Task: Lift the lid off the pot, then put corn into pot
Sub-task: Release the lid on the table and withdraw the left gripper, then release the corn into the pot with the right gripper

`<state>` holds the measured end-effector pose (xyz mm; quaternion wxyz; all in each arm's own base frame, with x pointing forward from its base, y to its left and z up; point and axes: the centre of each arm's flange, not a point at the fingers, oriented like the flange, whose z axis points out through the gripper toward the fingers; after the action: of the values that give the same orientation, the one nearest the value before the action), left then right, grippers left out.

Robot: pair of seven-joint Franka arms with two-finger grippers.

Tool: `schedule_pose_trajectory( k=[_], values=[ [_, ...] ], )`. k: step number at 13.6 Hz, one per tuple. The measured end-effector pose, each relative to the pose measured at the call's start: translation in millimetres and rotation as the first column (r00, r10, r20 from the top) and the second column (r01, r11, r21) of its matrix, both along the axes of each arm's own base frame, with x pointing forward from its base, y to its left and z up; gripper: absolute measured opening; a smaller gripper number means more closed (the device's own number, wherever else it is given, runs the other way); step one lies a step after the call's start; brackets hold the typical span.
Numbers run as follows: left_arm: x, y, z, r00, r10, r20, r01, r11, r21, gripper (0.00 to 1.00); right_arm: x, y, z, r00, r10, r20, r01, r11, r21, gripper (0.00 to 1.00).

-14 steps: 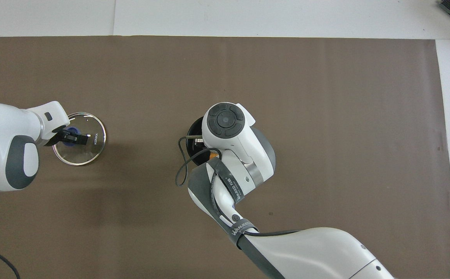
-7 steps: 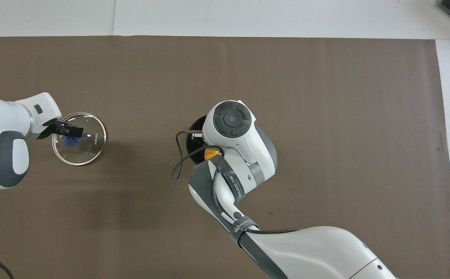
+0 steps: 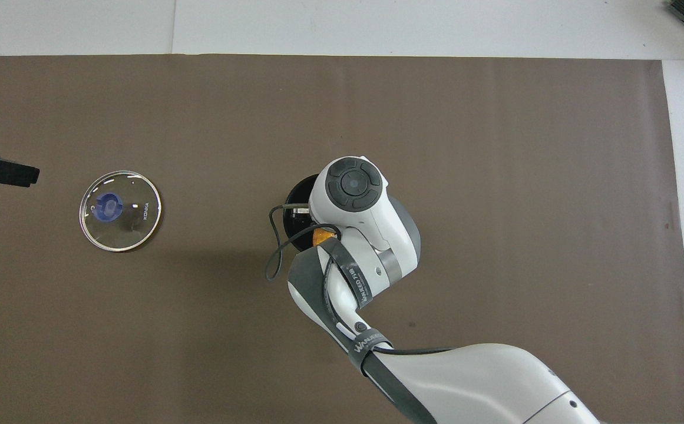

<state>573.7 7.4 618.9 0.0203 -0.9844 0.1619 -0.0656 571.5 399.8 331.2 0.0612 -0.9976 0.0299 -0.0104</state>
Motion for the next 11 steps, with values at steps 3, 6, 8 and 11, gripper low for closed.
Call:
schedule_pose_trajectory(
  k=[3, 6, 8, 11],
  values=[
    [-12, 0, 36, 1.000, 0.003, -0.025, -0.003, 1.000, 0.000, 1.00, 0.5, 2, 6, 1.000, 0.003, 0.009, -0.003, 1.000, 0.007, 0.89],
    [-24, 1, 56, 0.999, 0.005, -0.043, -0.005, 1.000, 0.001, 1.00, 1.2, 2, 23, 1.000, 0.002, 0.023, -0.003, 1.000, 0.018, 1.00],
    [-32, 0, 65, 0.999, 0.007, -0.041, -0.007, 1.000, 0.001, 1.00, 2.6, -7, 49, 0.999, -0.007, 0.032, 0.007, 1.000, 0.023, 1.00],
    [-35, 2, 68, 0.999, 0.019, -0.045, -0.019, 1.000, 0.000, 1.00, 14.7, -53, 107, 0.998, -0.056, 0.041, 0.055, 0.998, 0.030, 1.00]
  ],
)
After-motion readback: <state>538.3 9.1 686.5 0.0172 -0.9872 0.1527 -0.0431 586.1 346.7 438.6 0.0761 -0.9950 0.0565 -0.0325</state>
